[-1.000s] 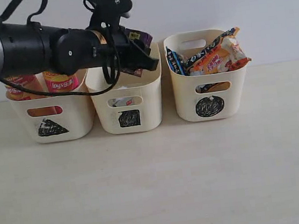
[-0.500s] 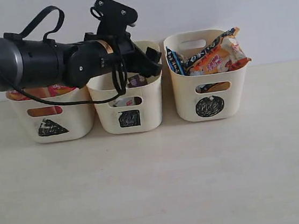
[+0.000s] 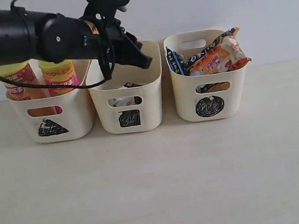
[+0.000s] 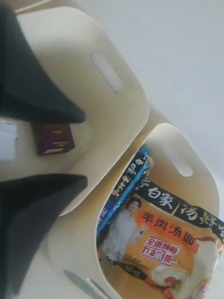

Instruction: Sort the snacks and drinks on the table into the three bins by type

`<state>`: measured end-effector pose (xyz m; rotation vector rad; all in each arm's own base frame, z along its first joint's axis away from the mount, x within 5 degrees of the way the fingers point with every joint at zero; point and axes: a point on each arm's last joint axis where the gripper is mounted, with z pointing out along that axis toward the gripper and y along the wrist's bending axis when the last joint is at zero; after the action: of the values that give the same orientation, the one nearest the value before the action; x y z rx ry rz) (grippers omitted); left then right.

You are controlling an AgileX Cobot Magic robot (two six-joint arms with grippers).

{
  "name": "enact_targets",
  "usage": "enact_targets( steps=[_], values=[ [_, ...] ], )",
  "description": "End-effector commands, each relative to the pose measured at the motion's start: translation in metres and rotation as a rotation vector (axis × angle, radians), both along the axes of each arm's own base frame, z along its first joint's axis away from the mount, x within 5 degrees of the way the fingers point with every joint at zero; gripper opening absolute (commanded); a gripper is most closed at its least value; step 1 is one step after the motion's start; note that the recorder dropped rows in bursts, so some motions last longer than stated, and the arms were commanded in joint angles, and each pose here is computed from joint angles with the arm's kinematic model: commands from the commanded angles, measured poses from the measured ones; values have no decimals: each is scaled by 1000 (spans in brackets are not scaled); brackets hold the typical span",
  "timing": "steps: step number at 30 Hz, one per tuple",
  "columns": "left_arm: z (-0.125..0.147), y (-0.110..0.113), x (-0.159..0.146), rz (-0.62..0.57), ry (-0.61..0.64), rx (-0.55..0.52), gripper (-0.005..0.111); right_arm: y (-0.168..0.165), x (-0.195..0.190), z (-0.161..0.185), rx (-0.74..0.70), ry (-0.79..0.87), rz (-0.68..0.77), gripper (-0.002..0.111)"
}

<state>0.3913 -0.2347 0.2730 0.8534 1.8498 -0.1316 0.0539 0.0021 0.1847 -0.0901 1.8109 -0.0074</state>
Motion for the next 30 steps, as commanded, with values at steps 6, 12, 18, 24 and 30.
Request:
enact_targets(
  steps=[6,12,18,24,30],
  values=[
    [34,24,-36,9,211,137,4,0,0,-1,1,-7,-5,0],
    [42,37,-57,30,365,208,4,0,0,-1,1,-7,-5,0],
    [50,50,-77,93,497,213,4,0,0,-1,2,-7,-5,0],
    [62,66,-105,144,472,119,4,0,0,-1,2,-7,-5,0],
    [61,85,-138,150,409,50,4,0,0,0,2,-9,-5,0]
  ],
)
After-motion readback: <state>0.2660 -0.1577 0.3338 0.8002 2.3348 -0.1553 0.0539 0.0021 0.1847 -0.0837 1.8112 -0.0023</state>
